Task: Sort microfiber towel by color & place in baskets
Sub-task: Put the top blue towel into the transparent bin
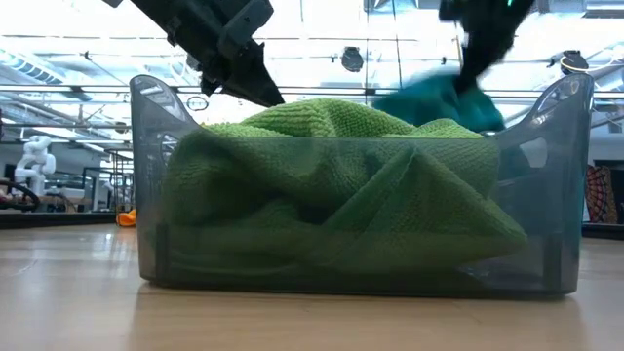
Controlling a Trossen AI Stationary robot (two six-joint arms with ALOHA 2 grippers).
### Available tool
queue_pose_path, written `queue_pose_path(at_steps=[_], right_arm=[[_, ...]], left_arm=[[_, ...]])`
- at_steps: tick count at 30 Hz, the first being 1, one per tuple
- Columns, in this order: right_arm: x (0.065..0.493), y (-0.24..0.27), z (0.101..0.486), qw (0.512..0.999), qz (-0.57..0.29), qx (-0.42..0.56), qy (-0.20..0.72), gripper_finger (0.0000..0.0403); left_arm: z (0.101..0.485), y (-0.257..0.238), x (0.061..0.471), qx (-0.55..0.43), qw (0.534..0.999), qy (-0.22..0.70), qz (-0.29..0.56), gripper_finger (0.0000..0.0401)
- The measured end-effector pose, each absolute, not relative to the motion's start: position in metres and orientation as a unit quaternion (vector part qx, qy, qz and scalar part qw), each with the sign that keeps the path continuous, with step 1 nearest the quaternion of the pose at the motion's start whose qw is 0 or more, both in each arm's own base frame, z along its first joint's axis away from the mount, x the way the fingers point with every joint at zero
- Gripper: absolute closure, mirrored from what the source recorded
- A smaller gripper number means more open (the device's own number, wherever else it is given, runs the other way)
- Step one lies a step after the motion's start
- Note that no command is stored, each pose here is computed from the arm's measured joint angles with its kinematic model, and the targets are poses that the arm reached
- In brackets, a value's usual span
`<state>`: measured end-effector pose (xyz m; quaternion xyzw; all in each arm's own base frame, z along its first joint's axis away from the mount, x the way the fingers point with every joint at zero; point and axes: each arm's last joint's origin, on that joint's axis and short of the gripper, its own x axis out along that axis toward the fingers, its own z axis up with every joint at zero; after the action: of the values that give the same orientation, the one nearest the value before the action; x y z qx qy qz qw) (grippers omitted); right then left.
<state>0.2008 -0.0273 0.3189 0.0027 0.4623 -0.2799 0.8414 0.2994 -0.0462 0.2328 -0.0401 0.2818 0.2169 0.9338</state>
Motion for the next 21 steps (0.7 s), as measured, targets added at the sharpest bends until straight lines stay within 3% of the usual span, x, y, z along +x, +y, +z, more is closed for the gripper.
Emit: queue_pose_path(at_steps=[8, 13, 21], right_arm=[[0.224, 0.04, 0.379, 0.922, -0.238, -0.013, 0.305, 0.0402], [0.253, 0.079, 0.388, 0.932, -0.184, -0.045, 0.31, 0.0403], [0.279, 0.116, 0.386, 0.925, -0.146, -0.085, 0.341, 0.0403]], left_arm=[[0.235, -0.047, 0.301, -0.022, 0.939, 0.274, 0.209, 0.0393], [0.235, -0.049, 0.301, -0.019, 0.94, 0.273, 0.204, 0.038], [0.24, -0.074, 0.294, 0.02, 0.951, 0.268, 0.152, 0.0299]])
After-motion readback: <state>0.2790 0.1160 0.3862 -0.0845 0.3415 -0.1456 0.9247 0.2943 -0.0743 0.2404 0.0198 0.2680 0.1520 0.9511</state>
